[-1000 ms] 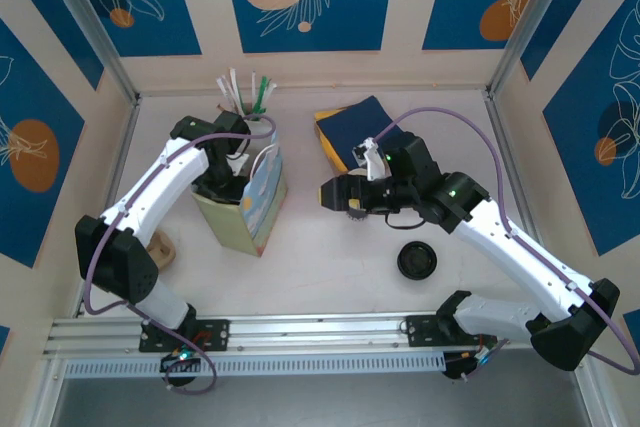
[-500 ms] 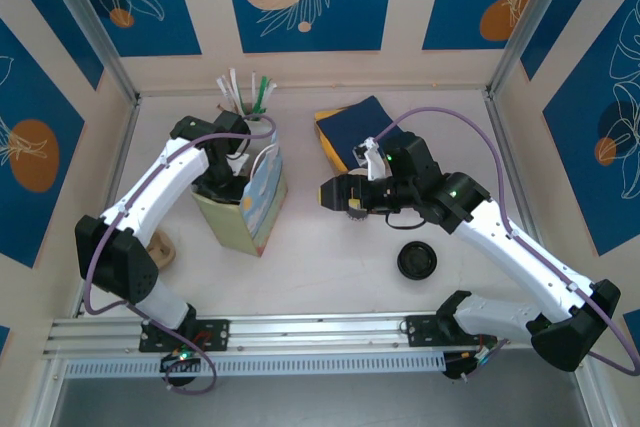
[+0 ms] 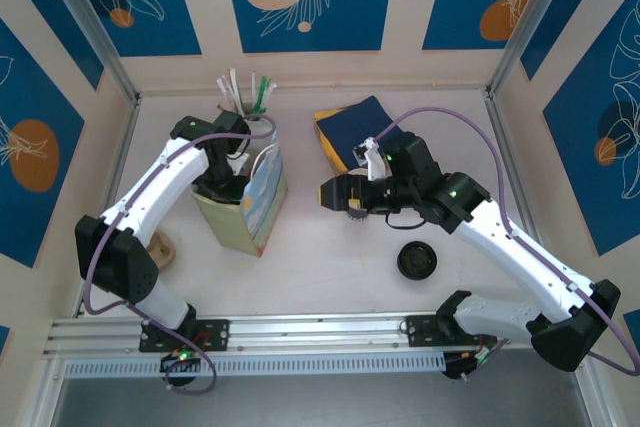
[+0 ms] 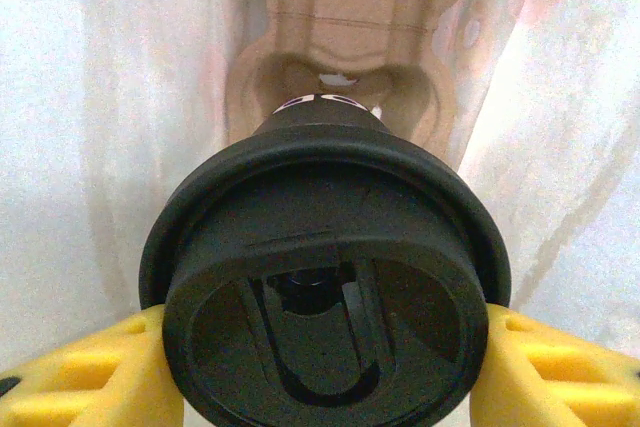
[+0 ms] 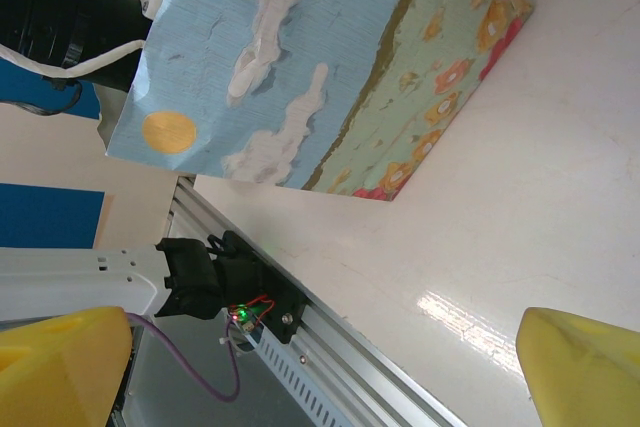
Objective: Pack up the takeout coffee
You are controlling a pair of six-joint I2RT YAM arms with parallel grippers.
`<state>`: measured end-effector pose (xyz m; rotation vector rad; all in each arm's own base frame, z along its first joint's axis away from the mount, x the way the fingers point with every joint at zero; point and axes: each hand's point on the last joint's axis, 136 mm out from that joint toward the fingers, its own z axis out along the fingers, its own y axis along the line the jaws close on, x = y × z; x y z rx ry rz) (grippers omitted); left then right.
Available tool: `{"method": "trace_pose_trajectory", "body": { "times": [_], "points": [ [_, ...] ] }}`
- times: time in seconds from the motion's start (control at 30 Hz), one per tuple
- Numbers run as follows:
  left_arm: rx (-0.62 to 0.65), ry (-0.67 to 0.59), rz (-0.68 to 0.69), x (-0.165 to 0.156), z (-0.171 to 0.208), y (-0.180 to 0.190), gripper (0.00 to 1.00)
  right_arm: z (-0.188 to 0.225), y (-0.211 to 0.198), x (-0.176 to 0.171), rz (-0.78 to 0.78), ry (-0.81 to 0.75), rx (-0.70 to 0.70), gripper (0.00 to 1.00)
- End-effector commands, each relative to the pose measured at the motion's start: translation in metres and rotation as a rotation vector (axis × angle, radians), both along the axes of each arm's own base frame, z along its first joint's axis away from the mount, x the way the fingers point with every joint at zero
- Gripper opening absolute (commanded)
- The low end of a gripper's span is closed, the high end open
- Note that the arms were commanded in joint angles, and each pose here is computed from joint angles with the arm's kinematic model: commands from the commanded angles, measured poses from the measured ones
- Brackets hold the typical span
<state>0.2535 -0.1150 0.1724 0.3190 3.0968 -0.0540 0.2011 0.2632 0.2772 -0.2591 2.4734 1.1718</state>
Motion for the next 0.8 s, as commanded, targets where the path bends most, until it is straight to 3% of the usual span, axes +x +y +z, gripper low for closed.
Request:
{"method": "trace_pose_trajectory", "body": {
  "times": [0.0, 0.77],
  "points": [
    [-0.015, -0.009, -0.006, 0.0023, 0.0043, -0.0040, 0.52, -0.0038, -0.0039, -0.0036, -0.005, 0.016, -0.004, 0.99],
    [-0.050, -0.031, -0.035, 0.0031, 0.0102, -0.0099, 0.52, -0.0038, -0.0032, -0.0060, -0.001, 0.018, -0.003, 0.99]
  ]
}}
